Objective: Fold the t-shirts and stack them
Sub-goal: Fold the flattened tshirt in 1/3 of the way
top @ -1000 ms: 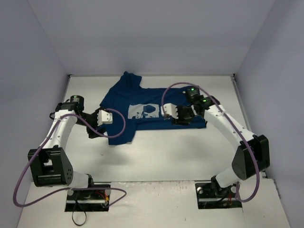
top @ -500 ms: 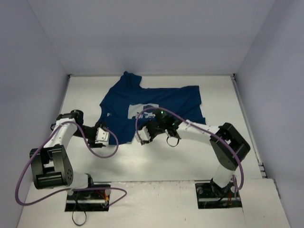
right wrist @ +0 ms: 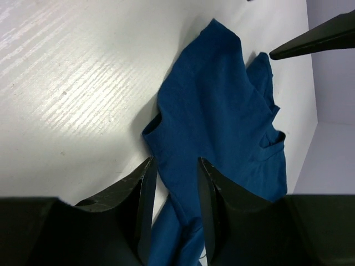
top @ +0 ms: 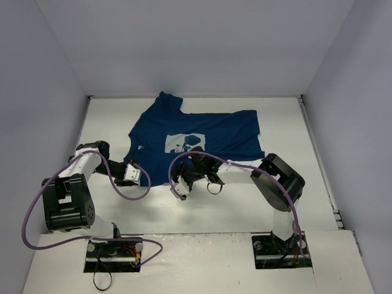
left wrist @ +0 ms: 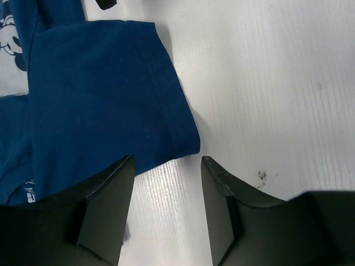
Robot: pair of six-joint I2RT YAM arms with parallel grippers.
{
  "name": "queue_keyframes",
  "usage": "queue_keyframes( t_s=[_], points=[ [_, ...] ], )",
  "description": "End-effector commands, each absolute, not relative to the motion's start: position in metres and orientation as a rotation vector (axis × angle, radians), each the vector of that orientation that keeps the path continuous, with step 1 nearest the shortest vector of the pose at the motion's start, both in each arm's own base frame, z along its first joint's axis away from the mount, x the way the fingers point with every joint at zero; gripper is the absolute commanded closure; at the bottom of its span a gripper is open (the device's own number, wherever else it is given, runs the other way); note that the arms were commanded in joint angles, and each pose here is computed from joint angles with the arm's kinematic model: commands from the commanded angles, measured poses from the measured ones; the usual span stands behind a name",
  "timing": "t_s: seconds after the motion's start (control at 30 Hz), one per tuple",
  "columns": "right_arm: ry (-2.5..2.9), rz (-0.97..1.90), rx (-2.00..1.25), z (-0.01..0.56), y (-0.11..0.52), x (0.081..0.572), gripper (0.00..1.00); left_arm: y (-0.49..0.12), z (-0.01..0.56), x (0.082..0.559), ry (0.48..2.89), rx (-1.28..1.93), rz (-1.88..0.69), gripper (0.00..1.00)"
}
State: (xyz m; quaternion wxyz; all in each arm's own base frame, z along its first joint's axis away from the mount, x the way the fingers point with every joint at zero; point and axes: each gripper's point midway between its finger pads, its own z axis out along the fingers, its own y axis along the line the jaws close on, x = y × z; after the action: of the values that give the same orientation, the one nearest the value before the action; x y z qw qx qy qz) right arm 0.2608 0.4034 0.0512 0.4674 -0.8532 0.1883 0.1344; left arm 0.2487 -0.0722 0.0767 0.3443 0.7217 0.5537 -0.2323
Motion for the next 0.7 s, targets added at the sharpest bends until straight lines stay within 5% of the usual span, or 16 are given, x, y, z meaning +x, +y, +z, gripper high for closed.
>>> queue_keyframes(
  t_s=[0.0, 0.67],
  points=[
    [0.293, 0.307, -2.041, 0.07, 0.423, 0.256, 0.66, -0.077, 0.077, 0.247, 1.253, 1.985, -0.559, 0.56],
    [0.222, 0.346, -2.088, 0.033, 0.444, 0.257, 0.61, -0.082, 0.053, 0.253, 0.816, 2.225, -0.464, 0.44]
  ],
)
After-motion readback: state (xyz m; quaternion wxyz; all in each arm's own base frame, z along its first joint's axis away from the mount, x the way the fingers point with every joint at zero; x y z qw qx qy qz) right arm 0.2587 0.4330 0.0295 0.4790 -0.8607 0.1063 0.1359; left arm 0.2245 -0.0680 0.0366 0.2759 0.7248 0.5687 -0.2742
